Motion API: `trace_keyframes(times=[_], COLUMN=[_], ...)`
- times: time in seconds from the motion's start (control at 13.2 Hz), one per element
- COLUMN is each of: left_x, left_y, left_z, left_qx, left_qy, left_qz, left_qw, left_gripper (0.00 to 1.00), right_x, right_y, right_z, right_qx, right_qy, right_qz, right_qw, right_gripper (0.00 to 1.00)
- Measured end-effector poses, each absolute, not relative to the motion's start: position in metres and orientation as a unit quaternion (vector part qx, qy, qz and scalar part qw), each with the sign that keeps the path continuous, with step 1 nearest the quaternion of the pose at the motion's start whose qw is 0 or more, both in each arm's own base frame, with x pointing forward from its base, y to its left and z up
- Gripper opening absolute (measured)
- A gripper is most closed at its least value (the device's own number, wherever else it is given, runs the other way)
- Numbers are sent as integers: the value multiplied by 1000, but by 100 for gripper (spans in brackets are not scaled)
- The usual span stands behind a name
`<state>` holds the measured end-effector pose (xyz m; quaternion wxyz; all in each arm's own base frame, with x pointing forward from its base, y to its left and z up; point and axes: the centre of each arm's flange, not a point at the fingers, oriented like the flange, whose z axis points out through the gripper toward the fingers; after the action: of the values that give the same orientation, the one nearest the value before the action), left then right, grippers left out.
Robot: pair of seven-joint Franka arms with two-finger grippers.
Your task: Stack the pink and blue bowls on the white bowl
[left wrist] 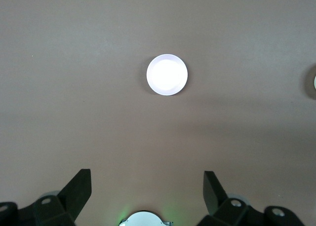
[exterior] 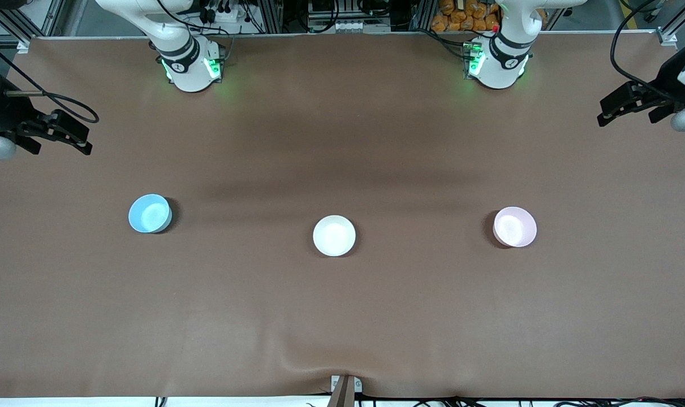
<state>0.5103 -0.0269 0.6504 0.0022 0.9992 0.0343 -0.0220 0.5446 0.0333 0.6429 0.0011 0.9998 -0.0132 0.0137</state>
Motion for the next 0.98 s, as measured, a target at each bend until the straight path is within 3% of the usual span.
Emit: trace_keyframes(times=[0.98], left_x=[509], left_y=[-26], left_z=[654], left_qx=[999], left_qy=[33], left_qz=[-32], left_qw=[-2], left_gripper=[100], right_x=[545], right_y=[33], right_z=[643], right_qx=[1000], right_qy=[-13], right_qz=[13], right_qw=[1], right_gripper=[100])
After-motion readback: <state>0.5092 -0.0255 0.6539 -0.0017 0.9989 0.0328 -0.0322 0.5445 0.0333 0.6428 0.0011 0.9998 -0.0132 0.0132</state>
